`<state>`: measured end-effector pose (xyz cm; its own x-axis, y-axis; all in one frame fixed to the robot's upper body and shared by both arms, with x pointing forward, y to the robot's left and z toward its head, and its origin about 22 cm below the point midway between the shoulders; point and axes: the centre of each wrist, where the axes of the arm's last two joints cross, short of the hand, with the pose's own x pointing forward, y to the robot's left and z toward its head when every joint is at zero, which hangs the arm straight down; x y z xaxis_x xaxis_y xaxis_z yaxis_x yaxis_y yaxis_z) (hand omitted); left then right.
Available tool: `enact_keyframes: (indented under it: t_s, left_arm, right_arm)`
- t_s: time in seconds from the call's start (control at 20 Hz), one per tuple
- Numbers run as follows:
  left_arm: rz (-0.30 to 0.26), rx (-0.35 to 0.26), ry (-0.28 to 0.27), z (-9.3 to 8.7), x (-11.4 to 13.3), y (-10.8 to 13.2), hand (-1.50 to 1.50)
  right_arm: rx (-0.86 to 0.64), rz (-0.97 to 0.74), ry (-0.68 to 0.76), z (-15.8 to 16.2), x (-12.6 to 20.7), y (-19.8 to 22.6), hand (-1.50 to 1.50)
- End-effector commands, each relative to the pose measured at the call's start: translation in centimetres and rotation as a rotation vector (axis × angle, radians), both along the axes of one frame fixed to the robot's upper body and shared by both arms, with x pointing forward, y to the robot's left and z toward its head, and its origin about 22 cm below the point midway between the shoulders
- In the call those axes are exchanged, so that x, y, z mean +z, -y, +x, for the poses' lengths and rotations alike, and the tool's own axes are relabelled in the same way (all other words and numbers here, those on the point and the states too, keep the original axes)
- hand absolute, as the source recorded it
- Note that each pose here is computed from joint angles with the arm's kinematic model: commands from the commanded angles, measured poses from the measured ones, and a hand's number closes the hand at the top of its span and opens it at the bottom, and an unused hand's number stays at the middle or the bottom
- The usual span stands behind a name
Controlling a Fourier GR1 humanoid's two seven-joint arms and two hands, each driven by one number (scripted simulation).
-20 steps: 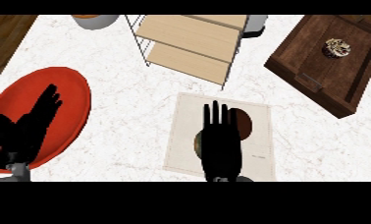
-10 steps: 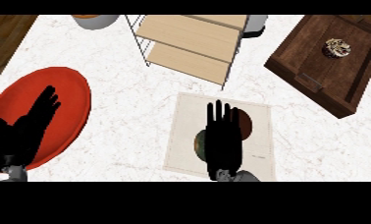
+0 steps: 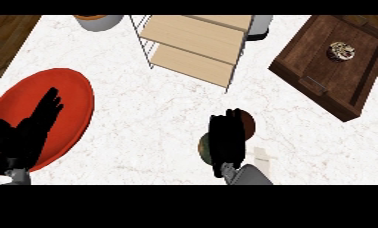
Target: Pick the squash from the placemat and place it in the tiered shelf
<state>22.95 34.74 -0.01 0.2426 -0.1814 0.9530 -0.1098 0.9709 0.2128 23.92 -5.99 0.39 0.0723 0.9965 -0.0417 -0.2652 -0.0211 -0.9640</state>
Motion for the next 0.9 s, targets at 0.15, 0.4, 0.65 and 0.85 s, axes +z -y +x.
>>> enact_keyframes:
  t_s: [0.15,0.4,0.65,0.85]
  left_arm:
    - [0.02,-0.009,0.0,-0.8,-0.4,0.3,0.0]
    - [-0.006,-0.022,-0.001,0.0,-0.8,0.6,0.0]
    - [0.001,-0.061,0.022,2.1,0.7,1.4,0.0]
    - [-0.002,-0.059,0.004,2.4,1.1,0.8,0.0]
  right_arm:
    - [0.042,-0.067,0.06,-0.4,-0.2,-1.0,1.5]
    - [0.034,0.038,0.125,1.5,2.8,-3.4,1.5]
    - [0.002,0.157,0.142,3.0,7.5,-6.5,1.5]
    - [-0.012,0.245,0.223,3.8,8.6,-8.1,1.5]
